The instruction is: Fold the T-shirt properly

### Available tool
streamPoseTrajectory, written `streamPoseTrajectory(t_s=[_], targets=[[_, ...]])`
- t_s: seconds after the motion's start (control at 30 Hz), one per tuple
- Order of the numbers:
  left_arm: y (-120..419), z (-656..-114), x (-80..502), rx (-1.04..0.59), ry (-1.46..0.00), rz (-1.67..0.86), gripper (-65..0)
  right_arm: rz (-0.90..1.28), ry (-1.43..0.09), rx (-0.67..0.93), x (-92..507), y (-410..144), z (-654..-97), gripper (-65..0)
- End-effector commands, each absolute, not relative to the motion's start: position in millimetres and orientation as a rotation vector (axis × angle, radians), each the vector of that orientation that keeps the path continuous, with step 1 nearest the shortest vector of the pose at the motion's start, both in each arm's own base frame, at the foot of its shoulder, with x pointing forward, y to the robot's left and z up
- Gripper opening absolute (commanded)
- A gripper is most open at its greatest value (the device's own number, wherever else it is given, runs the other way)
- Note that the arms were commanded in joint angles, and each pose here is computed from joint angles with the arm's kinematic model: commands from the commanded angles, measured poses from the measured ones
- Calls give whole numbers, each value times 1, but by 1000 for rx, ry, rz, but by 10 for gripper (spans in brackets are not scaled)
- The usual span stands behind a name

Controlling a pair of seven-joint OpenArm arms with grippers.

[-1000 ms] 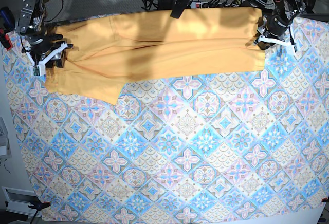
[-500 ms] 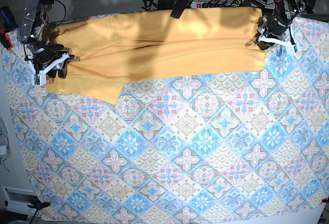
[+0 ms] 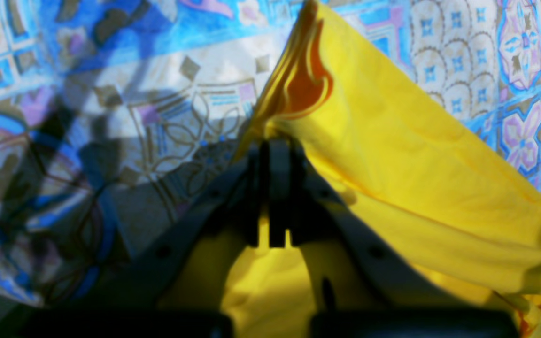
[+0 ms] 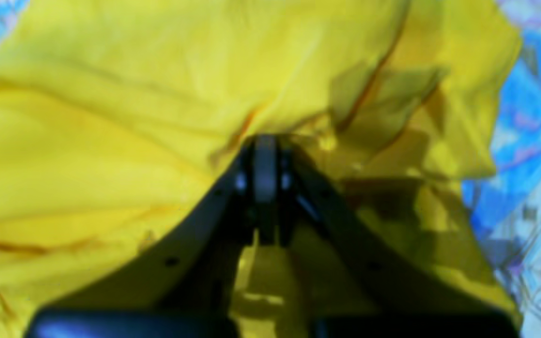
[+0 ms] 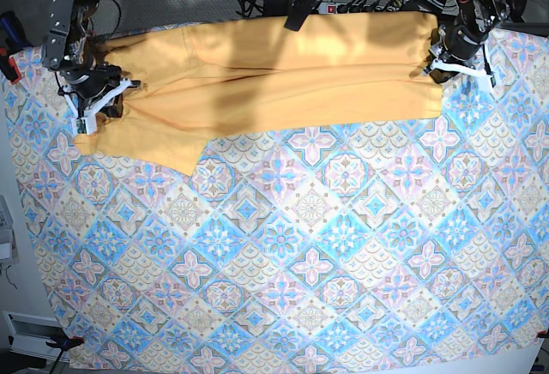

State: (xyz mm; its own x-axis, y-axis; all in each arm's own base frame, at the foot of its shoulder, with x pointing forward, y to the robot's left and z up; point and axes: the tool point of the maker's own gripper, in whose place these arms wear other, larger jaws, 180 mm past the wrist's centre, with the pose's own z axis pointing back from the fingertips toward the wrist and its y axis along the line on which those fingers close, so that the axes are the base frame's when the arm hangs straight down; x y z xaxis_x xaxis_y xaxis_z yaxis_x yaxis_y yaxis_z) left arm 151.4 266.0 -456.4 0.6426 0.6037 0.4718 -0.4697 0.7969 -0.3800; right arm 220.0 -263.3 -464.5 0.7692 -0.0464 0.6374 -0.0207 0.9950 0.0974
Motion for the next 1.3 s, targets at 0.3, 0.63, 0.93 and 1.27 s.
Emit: streamPoseTrajectory(t_s=[0.3,0.63,0.93,1.27], targets=[[273,-449,156,-222,-651,609,-650,58,-798,49,222,-271,-421,-648],[272,-449,157,-223,-652,608,-650,29,-829,43,239,-277,-418,-527],[273,-449,157,-222,-653,609,-650,-15,-815,54,250,-284,-431,-457],[272,-449,157,-223,-652,608,-650,-27,-795,58,250,-285,-438,-321]])
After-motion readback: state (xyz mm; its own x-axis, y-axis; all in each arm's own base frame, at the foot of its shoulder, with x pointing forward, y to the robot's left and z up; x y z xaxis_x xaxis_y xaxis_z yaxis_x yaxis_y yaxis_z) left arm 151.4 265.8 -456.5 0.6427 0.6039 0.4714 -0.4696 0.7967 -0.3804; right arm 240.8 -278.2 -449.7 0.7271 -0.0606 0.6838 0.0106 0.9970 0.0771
